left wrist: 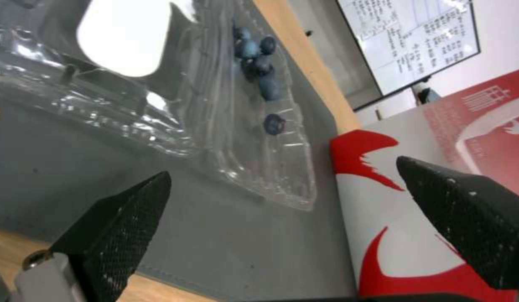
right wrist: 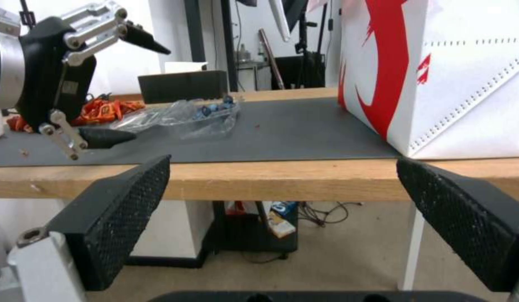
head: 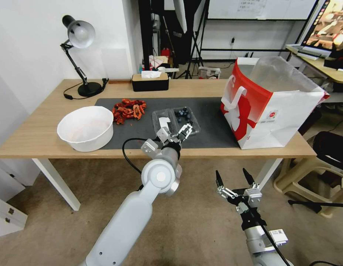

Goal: Close the takeout container lid, then place the container into the takeout bag.

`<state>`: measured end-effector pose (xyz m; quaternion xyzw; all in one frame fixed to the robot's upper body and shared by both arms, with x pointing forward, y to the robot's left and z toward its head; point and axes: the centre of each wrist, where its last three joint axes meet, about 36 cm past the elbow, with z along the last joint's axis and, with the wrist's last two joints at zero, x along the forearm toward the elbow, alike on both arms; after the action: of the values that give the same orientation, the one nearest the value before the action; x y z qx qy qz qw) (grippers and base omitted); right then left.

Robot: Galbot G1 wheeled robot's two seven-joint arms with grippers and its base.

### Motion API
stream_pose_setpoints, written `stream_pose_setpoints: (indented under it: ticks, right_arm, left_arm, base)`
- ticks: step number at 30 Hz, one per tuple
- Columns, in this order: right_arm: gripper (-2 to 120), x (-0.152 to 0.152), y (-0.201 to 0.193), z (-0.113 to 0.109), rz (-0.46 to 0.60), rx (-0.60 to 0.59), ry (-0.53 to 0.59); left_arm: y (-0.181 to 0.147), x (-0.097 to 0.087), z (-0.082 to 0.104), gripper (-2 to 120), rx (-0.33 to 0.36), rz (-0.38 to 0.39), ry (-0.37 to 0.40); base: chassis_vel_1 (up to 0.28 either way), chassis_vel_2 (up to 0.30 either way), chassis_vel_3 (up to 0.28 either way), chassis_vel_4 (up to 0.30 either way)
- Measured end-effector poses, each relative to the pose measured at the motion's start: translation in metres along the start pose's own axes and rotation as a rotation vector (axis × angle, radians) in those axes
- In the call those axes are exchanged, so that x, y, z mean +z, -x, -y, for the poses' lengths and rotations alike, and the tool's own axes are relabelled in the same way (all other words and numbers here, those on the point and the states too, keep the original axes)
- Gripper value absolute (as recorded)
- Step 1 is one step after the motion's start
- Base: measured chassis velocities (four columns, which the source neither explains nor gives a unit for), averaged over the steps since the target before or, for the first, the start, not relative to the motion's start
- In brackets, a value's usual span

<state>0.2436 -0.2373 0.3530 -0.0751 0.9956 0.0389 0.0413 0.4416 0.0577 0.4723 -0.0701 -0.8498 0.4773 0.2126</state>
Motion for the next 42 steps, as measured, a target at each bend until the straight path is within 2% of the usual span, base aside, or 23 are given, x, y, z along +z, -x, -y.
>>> stream_pose_setpoints:
  ticks: [11,26,35,42]
  right_arm:
    - [100,0.001,-0.002,0.0,-0.006,0.001,0.0]
    - [100,0.005,-0.004,-0.002,-0.015,0.003,0.0]
    - [100,0.007,-0.006,-0.004,-0.019,0.004,0.001]
    - [100,0.007,-0.008,-0.005,-0.021,0.003,-0.001]
  left_arm:
    - [0.012,-0.002,-0.004,100,-0.049,0.005,0.002]
    - [0.021,-0.007,-0.006,100,-0.06,0.032,-0.033]
    - [0.023,-0.009,-0.01,100,-0.035,0.073,-0.087]
    - [0.021,-0.004,-0.009,100,0.039,0.109,-0.129]
  base:
    - [0.0,0.0,0.0,0.0]
    - [0.0,0.0,0.0,0.0]
    - [0.0,0.0,0.0,0.0]
    - [0.0,0.0,0.0,0.0]
